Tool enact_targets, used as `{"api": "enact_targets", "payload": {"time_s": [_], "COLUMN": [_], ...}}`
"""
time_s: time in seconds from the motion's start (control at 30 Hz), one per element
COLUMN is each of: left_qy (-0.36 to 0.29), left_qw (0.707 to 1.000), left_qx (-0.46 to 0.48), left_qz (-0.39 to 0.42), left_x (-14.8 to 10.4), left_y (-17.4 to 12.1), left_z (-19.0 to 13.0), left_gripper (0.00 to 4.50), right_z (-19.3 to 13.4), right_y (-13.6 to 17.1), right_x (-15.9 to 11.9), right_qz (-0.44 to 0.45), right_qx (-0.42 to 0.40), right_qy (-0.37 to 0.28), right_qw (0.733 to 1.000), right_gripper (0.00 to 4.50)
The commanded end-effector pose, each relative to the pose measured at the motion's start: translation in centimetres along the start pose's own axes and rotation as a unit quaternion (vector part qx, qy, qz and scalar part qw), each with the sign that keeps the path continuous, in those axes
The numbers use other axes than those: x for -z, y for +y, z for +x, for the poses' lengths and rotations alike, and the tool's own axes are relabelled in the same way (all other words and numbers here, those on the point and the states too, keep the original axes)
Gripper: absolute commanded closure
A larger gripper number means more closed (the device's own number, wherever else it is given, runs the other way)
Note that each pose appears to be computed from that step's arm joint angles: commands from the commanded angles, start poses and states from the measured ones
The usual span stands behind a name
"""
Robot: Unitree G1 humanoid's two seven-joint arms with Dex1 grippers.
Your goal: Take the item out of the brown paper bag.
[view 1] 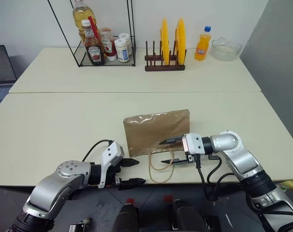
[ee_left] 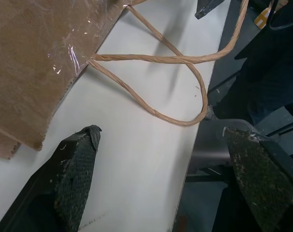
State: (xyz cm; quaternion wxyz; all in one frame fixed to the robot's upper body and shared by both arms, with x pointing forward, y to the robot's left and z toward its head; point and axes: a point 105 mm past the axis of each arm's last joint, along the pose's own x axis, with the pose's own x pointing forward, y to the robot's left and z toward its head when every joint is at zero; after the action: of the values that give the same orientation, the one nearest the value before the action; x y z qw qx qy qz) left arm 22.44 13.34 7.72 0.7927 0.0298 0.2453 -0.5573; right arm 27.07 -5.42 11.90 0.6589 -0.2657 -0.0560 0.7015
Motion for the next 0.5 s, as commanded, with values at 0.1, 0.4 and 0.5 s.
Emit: {"api": "enact_targets", "payload": {"time_s": [0.1, 0.4, 0.5], "left_qy": [-0.015, -0.016, -0.016], "left_qw": [1.000, 1.000, 1.000], "left_qx": [0.001, -0.001, -0.001], "left_qz": [0.020, 0.021, 0.021], "left_x": [-1.15, -1.22, -1.24], "left_y": [-0.30, -0.17, -0.15], "left_z": [-0.23, -0.27, -0.28], "left_gripper": [0.17, 0.17, 0.17], "right_z": [-0.24, -0.22, -0.17], "right_y": [-0.58, -0.44, -0.35], "right_x": [-1.27, -1.13, -1.08], "right_qz": [-0.032, -0.028, -0.027], "right_qx": [0.017, 0.017, 0.014], "right_qy": [-0.011, -0.010, -0.010], "right_qw": [0.999, 0.999, 0.999], "right_gripper": [1.72, 1.41, 1.41]}}
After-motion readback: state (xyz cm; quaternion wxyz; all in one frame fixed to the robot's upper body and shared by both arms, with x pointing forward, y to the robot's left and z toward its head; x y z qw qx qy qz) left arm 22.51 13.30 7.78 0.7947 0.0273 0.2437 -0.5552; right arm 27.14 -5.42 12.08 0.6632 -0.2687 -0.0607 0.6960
